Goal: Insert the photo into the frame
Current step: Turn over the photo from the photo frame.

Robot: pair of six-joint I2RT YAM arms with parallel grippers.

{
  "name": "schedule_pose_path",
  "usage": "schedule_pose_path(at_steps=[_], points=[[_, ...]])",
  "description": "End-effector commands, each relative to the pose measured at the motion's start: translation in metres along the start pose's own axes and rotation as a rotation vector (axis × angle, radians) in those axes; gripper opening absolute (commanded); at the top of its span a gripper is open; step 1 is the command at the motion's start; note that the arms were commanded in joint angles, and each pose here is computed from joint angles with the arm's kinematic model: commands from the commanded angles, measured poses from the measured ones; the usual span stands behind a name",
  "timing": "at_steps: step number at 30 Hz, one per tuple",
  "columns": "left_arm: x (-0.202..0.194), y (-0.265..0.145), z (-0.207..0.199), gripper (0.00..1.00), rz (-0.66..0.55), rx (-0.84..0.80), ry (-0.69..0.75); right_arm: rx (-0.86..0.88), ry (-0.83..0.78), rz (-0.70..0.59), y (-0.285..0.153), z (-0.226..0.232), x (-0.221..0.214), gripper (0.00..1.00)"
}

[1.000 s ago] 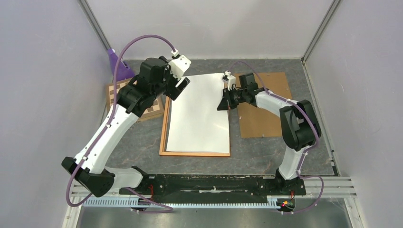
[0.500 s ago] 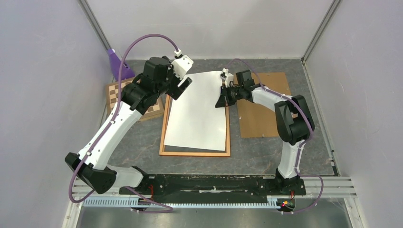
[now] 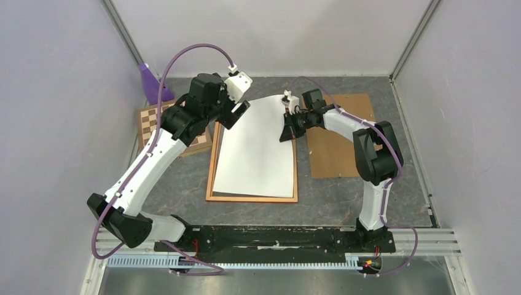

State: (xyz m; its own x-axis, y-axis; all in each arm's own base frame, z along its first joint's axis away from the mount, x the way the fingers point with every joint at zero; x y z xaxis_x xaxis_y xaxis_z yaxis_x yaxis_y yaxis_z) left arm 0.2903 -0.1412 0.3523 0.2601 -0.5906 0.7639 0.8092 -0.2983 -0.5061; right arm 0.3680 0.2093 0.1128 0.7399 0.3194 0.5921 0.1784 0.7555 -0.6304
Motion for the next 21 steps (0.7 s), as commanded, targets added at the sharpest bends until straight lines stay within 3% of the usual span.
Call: schedule_pose_path(at_steps=[1, 21], points=[[0.007, 0.003, 0.004, 0.89, -0.039, 0.005, 0.014, 0.012, -0.043, -0.001, 0.003, 0.003, 0.008, 0.00], [0.005, 0.003, 0.003, 0.89, -0.034, 0.002, 0.031, 0.009, -0.018, -0.001, 0.017, 0.003, 0.014, 0.07]])
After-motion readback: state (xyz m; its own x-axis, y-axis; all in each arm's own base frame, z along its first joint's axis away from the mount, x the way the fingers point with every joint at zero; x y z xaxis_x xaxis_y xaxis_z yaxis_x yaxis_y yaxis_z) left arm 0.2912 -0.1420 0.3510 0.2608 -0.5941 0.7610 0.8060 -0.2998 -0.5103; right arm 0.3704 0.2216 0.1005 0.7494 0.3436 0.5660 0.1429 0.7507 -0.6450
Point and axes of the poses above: each gripper's point midway between its finger pads, its own y axis out along the fingers, its own z axis along the line the jaws close on, x = y × z, the point moved 7 cm from there along -y, back along the fingers, and after that the axes turned 2 degrees about -y, right-handed, at the moved point
